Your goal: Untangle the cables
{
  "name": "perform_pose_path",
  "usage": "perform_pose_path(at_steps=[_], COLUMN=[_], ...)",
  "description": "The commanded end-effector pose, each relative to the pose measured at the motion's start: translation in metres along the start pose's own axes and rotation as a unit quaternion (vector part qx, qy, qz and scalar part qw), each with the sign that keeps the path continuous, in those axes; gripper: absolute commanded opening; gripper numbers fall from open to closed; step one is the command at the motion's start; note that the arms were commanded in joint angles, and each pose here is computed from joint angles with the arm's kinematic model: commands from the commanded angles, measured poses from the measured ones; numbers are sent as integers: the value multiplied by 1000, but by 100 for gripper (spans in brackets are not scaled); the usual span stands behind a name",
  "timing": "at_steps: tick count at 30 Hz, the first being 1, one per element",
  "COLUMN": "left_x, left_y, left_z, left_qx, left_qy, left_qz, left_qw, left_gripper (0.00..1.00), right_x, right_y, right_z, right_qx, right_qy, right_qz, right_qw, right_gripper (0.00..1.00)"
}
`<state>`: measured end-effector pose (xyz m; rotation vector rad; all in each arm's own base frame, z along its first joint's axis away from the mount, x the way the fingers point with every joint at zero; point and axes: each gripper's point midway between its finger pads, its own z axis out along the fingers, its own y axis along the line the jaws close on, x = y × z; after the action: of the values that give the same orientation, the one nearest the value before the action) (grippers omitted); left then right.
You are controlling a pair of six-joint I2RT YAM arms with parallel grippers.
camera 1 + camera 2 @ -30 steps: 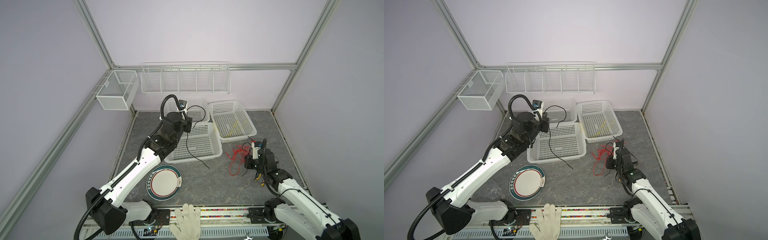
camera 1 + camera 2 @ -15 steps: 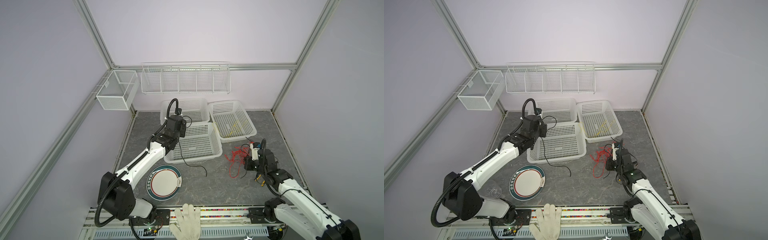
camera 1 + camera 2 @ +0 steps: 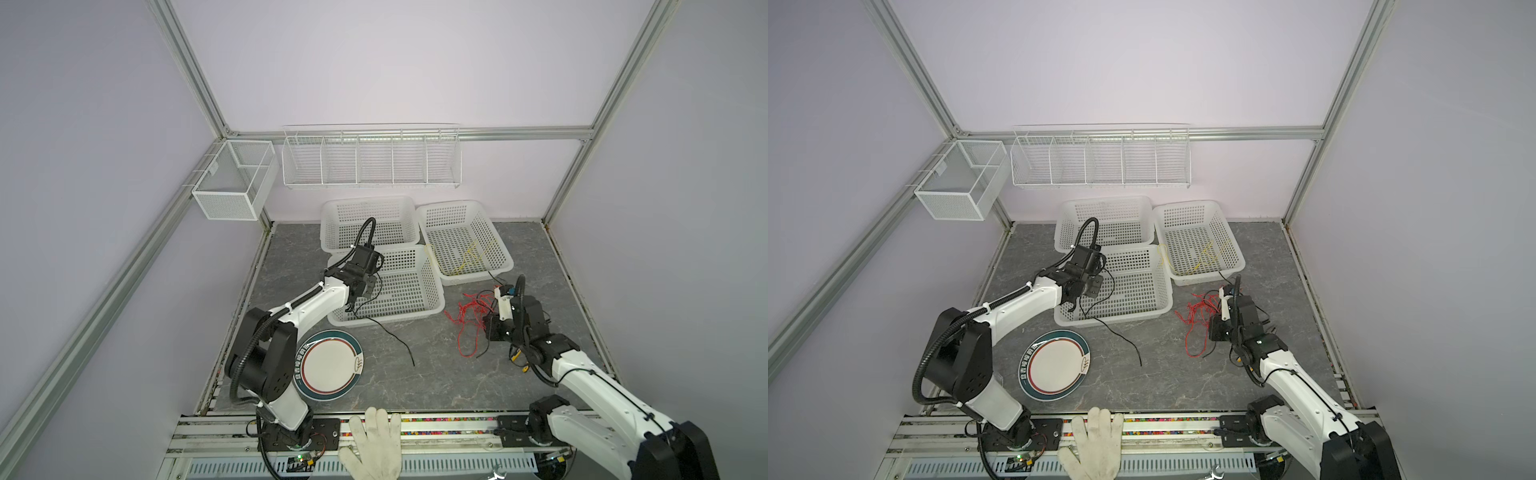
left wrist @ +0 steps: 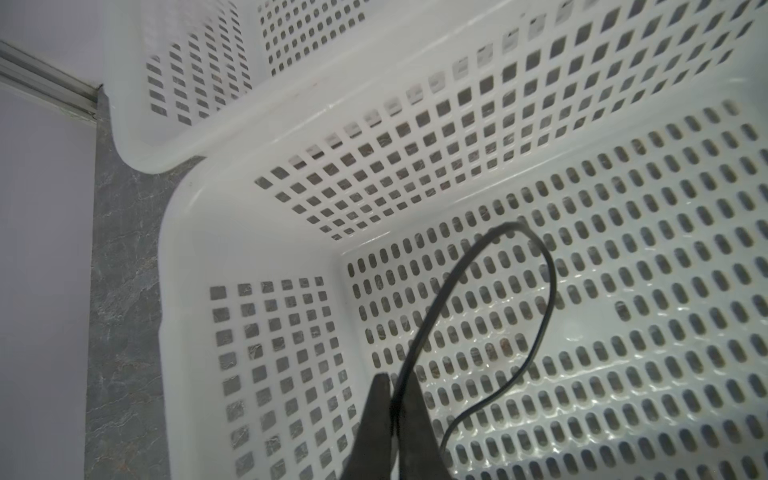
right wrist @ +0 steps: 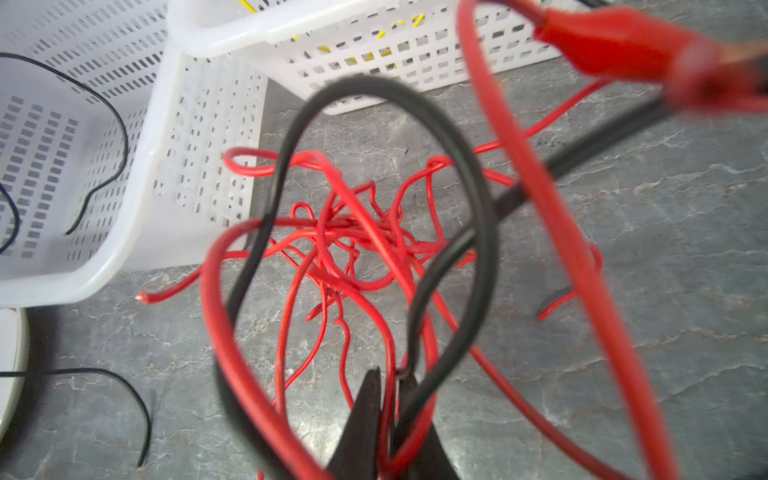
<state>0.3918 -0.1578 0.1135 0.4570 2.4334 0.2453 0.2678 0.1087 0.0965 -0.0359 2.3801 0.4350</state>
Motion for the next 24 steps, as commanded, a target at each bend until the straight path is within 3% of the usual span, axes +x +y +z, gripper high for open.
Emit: perform_pose_path(at_steps=[1,3,5,10,15,24], left_x=[-2,-5,-9,-20,-36,-64], left_y=[6,4,2,1,2,-3], left_z=[-6,-7,-10,-20,-37,-77], left_qx=[-11,-4,4,17,37,103], left_qy=[15,11,4,-18,-54,-142], left_qz=[-5,-10,-14,-29,-52,-121], left_qw=[1000,1000,1000,999,996,977], left_gripper=[16,35,48,69,78,78], right_x=[-21,-23,-25,-35,-46,-46], right_y=[13,13,15,18,31,101], right_z=[-5,-7,-10,-22,-41,-57], right_qx=[-22,-20,-20,-10,-26,-153], right_qy=[-30,-30,-30,-40,-58,-64], right_qz=[-10,-11,-17,-30,-50,-144], right_qw=[999,999,999,999,997,976], right_gripper=[16,20,30,53,67,65])
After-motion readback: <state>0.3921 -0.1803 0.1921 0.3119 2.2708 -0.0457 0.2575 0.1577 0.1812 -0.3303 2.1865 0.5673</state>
